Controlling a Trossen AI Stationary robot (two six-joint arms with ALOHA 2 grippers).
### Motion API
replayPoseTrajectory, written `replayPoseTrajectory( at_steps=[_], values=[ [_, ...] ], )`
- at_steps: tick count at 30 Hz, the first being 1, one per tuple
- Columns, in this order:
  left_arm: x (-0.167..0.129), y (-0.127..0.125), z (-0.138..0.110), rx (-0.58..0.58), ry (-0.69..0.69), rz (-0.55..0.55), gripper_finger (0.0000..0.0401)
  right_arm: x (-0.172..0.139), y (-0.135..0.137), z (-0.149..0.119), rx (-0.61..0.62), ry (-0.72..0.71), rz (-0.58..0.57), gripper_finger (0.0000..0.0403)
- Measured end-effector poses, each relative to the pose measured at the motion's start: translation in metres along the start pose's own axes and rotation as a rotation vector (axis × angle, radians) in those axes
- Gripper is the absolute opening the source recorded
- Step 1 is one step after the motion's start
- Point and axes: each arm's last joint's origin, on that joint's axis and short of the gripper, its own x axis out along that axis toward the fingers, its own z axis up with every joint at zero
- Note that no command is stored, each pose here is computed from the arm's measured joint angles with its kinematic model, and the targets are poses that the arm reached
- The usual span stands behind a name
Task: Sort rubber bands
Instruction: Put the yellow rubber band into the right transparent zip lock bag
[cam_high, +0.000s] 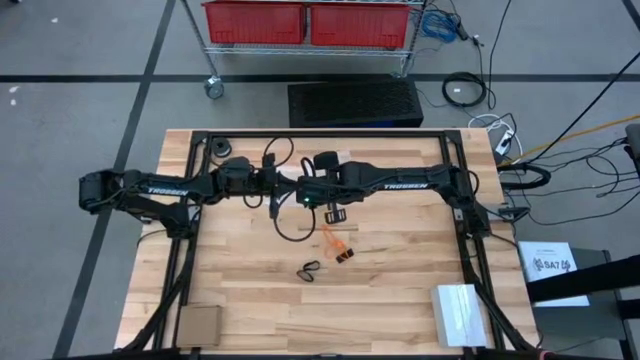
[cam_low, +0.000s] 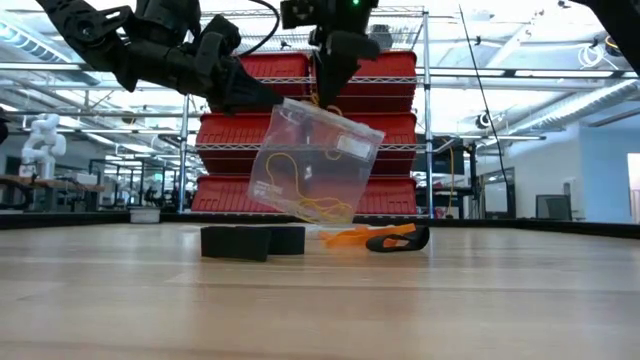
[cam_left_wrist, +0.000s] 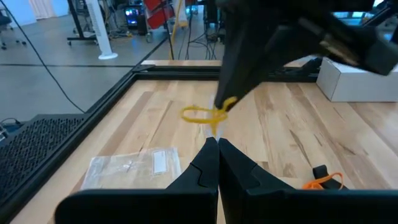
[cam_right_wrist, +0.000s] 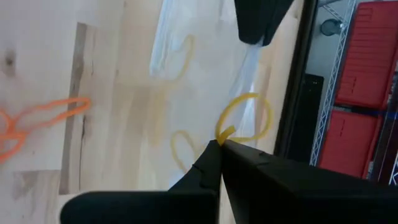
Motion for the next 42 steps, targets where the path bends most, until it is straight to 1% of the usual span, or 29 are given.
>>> replayPoseTrajectory(
  at_steps=[4,11,19,24,27,31,36,39,42],
  values=[
    [0.000,0.000,0.000,0.000,-0.001,-0.011,0.0002,0.006,-0.005,-0.001,0.007,-0.003,-0.003,0.0000],
    [0.000,0.000,0.000,0.000,0.000,-0.012,0.0002,0.009,-0.010,-0.001,0.021,-0.019,0.009,0.0000],
    [0.000,0.000,0.000,-0.001,-0.001,-0.012,0.0002,0.008,-0.008,0.002,0.040,-0.074,0.096,0.0000],
    [0.000,0.000,0.000,-0.005,-0.003,-0.012,0.0002,0.011,-0.009,0.004,0.115,-0.090,0.146,0.0003],
    [0.000,0.000,0.000,-0.005,-0.005,-0.012,0.0002,0.013,-0.012,0.002,0.143,-0.083,0.143,0.0024],
    [0.000,0.000,0.000,-0.005,-0.005,-0.012,0.0002,0.014,-0.014,0.001,0.173,-0.073,0.143,0.0073],
    [0.000,0.000,0.000,-0.005,-0.005,-0.012,0.0002,0.012,-0.011,0.001,0.169,-0.072,0.148,0.0129],
    [0.000,0.000,0.000,-0.005,-0.005,-0.012,0.0002,0.006,-0.011,0.002,0.166,-0.078,0.150,0.0147],
    [0.000,0.000,0.001,-0.005,-0.005,-0.012,0.0002,-0.005,-0.011,0.004,0.169,-0.097,0.151,0.0153]
  ],
)
